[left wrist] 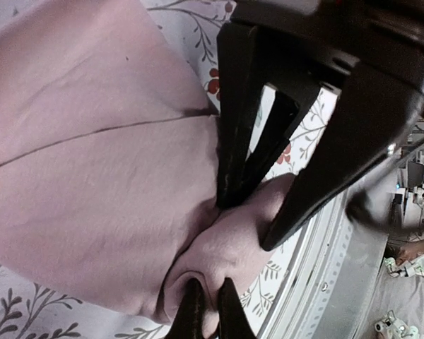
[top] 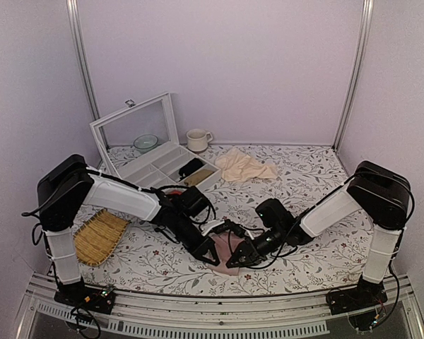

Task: Roll the underwear
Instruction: Roll the underwear at the center of the board.

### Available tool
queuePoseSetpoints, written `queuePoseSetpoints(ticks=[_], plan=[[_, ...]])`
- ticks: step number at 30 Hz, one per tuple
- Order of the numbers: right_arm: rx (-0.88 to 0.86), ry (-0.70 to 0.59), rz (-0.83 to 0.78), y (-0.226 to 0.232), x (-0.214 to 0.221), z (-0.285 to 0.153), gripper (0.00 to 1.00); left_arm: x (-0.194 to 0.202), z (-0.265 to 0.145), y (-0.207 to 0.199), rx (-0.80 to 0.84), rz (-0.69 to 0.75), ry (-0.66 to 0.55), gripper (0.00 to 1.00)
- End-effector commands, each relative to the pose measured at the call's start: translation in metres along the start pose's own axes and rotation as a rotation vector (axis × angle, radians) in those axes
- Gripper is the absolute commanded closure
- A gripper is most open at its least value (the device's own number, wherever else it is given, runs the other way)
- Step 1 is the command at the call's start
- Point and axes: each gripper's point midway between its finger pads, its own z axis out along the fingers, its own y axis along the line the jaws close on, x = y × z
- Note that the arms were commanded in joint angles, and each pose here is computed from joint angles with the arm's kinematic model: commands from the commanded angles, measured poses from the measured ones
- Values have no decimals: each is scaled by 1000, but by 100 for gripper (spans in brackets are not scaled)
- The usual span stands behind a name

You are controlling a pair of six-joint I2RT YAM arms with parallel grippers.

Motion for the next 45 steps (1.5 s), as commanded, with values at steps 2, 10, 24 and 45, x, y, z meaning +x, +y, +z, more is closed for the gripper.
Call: queuePoseSetpoints(ticks=[2,10,24,45], plan=[[311,-36,33,-44,19,-9,69,37,27,11,-53,-16,139,100],[418,-172,-145,-11,-5,-29,63,37,30,12,-52,-16,153,100],[391,-206,-238,19,-12,-32,57,32,33,9,-56,6,155,100],[101,-343,-160,34,-7,-33,54,31,38,10,-76,13,179,100]])
